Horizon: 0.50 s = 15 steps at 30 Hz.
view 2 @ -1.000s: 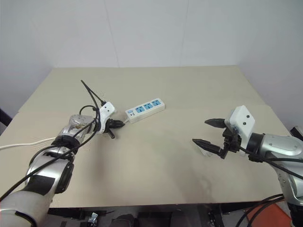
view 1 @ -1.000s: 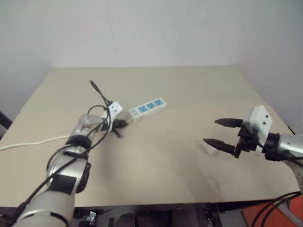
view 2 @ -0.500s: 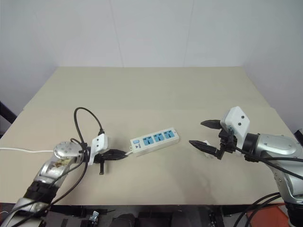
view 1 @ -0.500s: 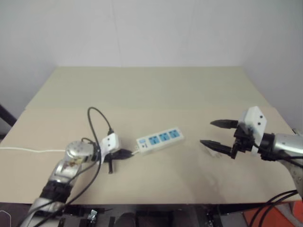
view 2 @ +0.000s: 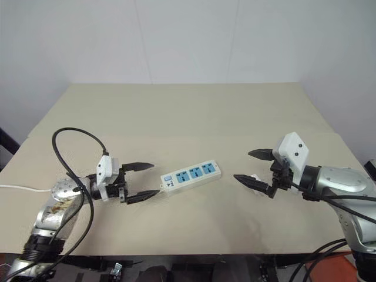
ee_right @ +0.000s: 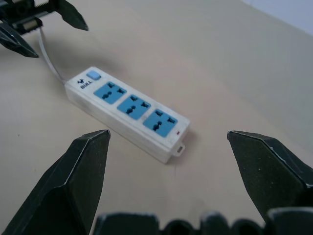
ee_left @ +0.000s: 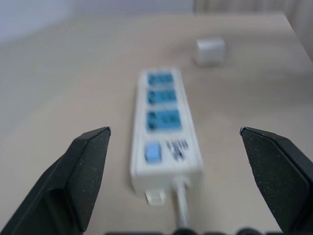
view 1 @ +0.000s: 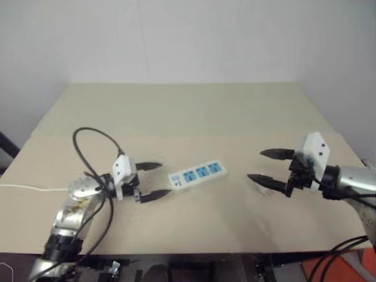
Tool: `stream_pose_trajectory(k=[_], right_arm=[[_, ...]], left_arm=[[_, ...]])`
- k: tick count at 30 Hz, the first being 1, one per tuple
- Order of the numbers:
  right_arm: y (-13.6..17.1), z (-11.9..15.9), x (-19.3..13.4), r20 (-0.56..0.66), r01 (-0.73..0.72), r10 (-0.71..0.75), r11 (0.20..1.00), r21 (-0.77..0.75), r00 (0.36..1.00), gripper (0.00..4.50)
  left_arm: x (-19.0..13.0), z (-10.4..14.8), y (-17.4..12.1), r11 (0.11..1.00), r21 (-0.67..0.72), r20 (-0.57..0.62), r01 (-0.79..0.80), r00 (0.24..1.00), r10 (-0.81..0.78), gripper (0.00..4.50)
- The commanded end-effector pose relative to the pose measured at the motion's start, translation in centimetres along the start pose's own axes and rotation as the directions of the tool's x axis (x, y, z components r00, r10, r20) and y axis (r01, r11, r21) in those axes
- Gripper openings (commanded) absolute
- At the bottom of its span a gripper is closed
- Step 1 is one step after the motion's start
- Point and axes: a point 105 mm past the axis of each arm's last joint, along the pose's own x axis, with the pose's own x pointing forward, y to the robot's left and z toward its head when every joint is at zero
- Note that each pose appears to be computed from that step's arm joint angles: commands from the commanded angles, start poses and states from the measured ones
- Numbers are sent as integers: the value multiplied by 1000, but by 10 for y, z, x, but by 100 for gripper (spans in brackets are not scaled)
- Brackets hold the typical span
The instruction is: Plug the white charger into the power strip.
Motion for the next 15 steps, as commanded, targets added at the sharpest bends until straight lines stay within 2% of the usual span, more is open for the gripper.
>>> stream_pose_trajectory(k=[1, 5, 15], right_arm=[[0, 10, 1, 35, -6, 7, 1000, -21, 999, 450], [-1, 13, 2, 43, -4, 5, 1000, -27, 999, 450], [2, 17, 2, 57, 1, 1, 999, -33, 998, 450]], left_arm=[[11, -7, 2, 999, 43, 3, 19, 1000, -19, 445], [25, -30, 4, 997, 66, -49, 48, 998, -45, 445], [46, -60, 4, 997, 50, -95, 64, 994, -59, 445]])
